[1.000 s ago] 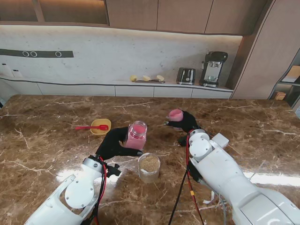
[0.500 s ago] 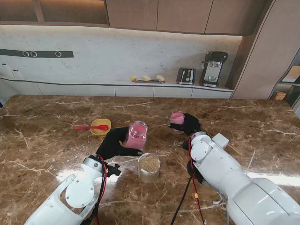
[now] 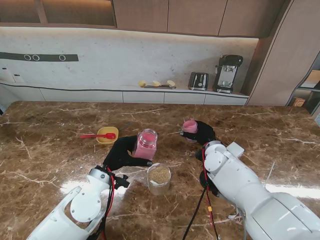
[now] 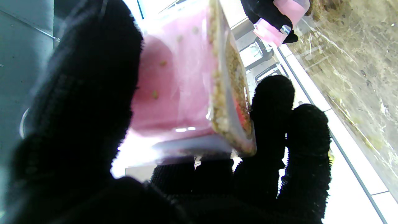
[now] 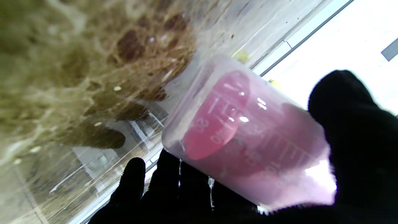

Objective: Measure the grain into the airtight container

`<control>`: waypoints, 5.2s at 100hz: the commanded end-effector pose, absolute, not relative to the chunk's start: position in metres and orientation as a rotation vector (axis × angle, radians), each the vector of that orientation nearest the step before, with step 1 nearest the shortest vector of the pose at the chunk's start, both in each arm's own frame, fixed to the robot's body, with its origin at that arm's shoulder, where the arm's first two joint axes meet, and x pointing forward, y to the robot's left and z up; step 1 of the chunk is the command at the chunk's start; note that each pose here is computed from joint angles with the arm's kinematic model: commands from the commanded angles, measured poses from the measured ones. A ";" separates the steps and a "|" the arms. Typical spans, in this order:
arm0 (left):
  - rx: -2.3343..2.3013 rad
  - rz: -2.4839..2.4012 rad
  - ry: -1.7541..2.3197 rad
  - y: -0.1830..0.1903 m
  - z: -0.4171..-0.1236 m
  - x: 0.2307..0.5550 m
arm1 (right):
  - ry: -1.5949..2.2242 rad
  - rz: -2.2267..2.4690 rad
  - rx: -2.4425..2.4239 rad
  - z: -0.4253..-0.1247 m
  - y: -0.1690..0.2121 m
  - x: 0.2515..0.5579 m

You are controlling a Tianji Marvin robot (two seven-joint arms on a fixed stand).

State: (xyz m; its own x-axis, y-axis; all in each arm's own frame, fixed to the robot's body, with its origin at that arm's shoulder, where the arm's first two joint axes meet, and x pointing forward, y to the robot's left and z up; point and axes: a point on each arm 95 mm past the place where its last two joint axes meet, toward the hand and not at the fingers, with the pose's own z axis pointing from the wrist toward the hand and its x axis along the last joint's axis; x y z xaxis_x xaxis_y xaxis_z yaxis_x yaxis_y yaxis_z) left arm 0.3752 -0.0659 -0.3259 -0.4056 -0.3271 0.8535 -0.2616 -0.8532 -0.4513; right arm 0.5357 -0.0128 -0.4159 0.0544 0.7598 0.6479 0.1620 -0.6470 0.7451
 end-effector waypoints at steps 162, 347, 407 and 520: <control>-1.689 -2.489 0.863 -0.071 -0.329 0.379 | 0.872 1.693 1.781 -0.405 -0.050 0.511; -1.774 -2.567 0.828 -0.066 -0.340 0.381 | 1.361 0.802 1.513 -0.356 -0.146 0.467; -1.777 -2.559 0.826 -0.068 -0.339 0.377 | 1.446 0.803 1.422 -0.386 -0.138 0.460; -1.771 -2.546 0.839 -0.069 -0.336 0.377 | 1.382 0.986 1.443 -0.404 -0.131 0.463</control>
